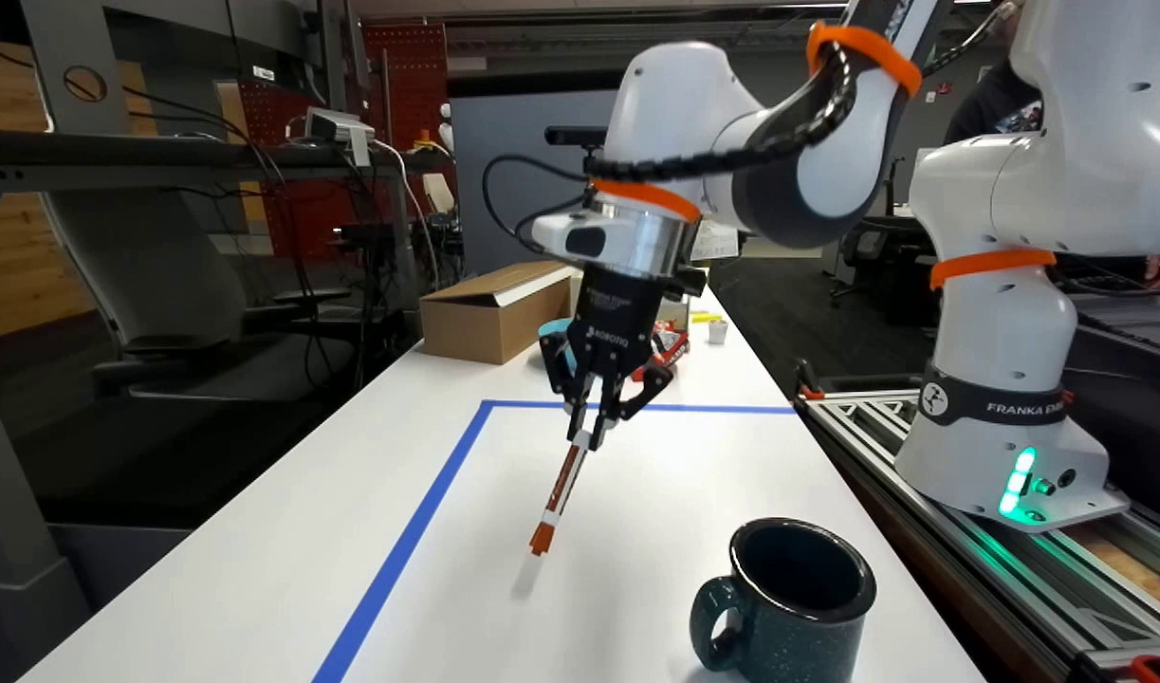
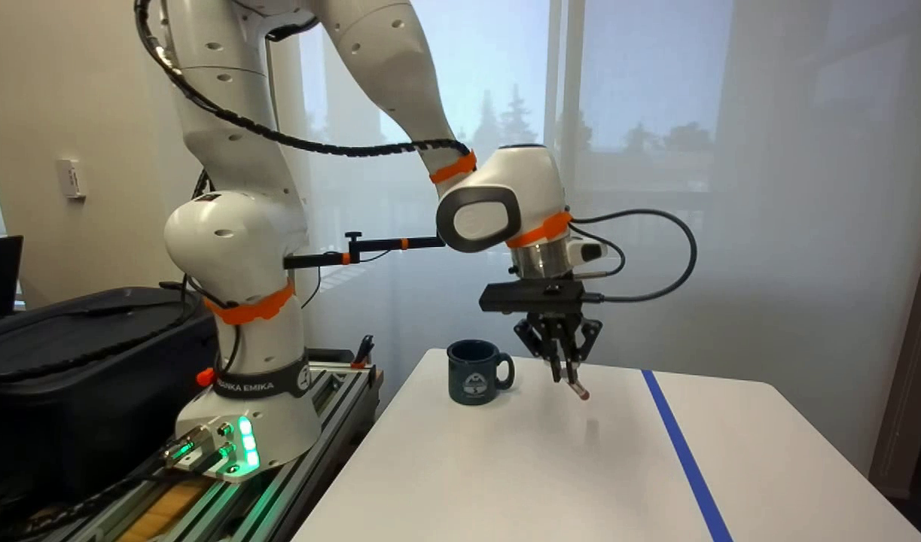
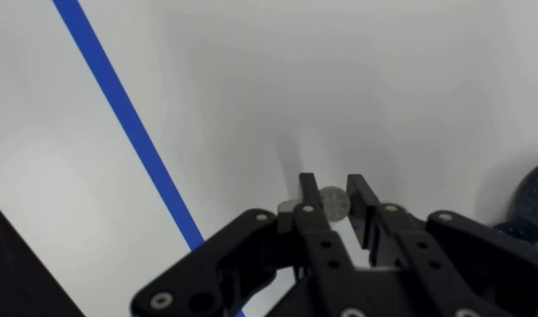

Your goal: Remove the marker from the cup

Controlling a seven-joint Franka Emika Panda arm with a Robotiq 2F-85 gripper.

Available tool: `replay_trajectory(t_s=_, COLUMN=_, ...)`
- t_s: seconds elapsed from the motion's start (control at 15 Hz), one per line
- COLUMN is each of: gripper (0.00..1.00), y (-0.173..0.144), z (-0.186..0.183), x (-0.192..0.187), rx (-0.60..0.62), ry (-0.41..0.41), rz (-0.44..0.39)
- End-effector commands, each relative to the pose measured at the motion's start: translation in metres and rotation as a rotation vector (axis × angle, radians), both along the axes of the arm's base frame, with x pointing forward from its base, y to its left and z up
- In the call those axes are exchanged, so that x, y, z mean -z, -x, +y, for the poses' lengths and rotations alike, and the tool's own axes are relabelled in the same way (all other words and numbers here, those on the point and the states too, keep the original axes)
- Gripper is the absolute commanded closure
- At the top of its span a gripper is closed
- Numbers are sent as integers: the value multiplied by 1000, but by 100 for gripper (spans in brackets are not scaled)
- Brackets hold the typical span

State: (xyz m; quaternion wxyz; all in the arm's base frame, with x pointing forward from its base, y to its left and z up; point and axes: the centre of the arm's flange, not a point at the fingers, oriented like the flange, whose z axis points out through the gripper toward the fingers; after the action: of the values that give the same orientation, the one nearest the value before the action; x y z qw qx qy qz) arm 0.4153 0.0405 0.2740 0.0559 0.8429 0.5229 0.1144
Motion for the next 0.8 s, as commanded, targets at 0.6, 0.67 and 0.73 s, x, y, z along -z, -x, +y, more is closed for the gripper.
replay_trajectory(t_s=0.6, gripper=94, y=-47, z=12, x=80, rx=26, ry=112, rz=119)
replay_trajectory(t_s=0.67, gripper=90, y=-48, z=14, x=76, rx=28, ry=116, rz=121)
replay_trajectory(t_s=0.73, gripper=53, y=-47, z=16, x=69, rx=29, ry=122, rz=129)
